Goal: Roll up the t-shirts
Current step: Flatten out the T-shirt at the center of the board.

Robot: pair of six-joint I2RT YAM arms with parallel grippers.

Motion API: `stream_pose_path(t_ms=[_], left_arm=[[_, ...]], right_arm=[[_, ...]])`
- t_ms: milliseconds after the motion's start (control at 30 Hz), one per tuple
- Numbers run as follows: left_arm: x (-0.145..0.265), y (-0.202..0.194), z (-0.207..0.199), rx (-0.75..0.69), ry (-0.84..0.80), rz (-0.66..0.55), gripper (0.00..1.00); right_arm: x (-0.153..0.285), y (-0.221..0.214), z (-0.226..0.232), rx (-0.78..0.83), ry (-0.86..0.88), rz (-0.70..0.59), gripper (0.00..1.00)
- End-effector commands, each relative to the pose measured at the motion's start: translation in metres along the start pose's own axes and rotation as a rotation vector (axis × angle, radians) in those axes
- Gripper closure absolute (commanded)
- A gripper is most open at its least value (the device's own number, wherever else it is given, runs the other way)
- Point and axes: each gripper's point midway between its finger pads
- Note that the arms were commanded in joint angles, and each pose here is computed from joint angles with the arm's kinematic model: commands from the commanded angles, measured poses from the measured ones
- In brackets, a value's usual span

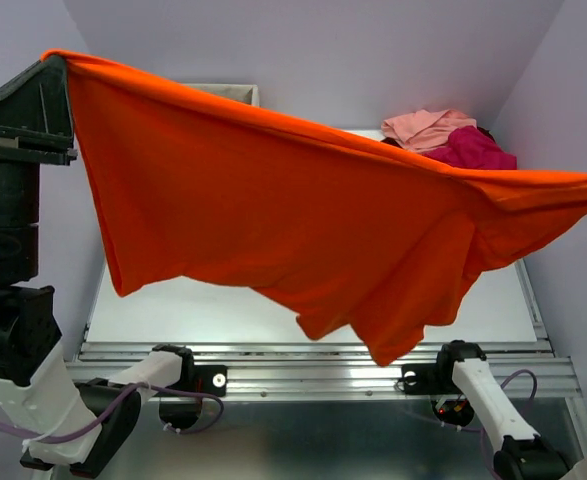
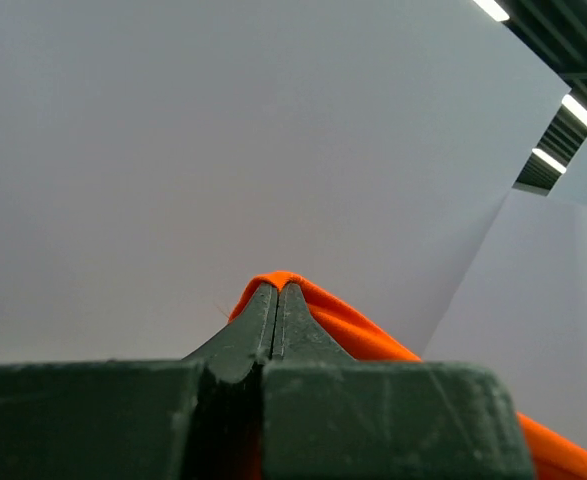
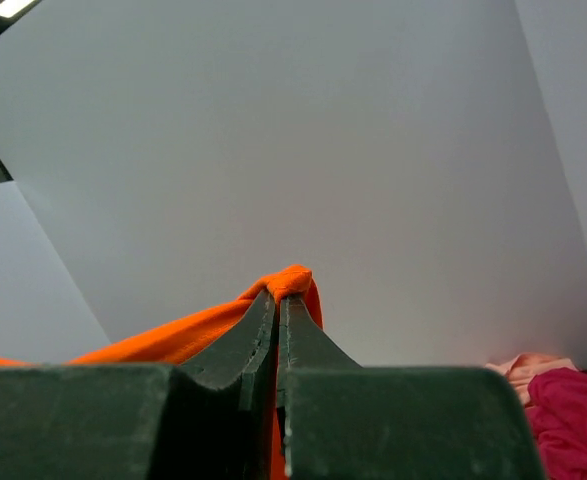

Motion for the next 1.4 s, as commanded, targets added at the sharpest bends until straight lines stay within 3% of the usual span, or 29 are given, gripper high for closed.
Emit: stream_pose_path(t_ms=[0, 133, 233, 267, 567, 767, 1000, 1367], left_arm=[[-0.027, -0.024, 0.010, -0.010, -0.010, 0.037, 1.00], [-0.056, -0.111, 0.047, 0.037, 0.023, 0.237, 1.00], [-0.069, -0.209, 0.099, 0.064, 0.094, 0.437, 1.00], [-0.069, -0.209, 0.099, 0.061, 0.094, 0.437, 1.00], [-0.052, -0.445, 0.210, -0.018, 0.249, 0.913, 1.00], [-0.040, -0.555, 0.251, -0.094, 0.292, 1.081, 1.00], [-0.056, -0.623, 0.271, -0.096, 0.266, 1.126, 1.00], [-0.091, -0.672, 0.290, -0.052, 0.201, 1.083, 1.00]], right_arm=[[0.002, -0.011, -0.030, 0.007, -0.157, 0.022, 0.99], [-0.006, -0.061, -0.070, 0.036, -0.342, 0.164, 0.99], [-0.001, -0.123, -0.118, 0.104, -0.561, 0.346, 0.99], [-0.006, -0.129, -0.120, 0.101, -0.570, 0.361, 0.99], [0.030, -0.302, -0.203, 0.270, -0.864, 0.848, 0.99], [0.063, -0.389, -0.247, 0.372, -1.017, 1.057, 0.99], [0.065, -0.445, -0.287, 0.479, -1.138, 1.111, 0.99], [0.058, -0.468, -0.327, 0.381, -1.215, 1.096, 0.99]])
Point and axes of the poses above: each gripper's point midway between its finger pads, its own x axis back along the fingers, its own z axis along the line the jaws close on, y = z × x, and after that the axes turned 5 degrees about x, right-handed
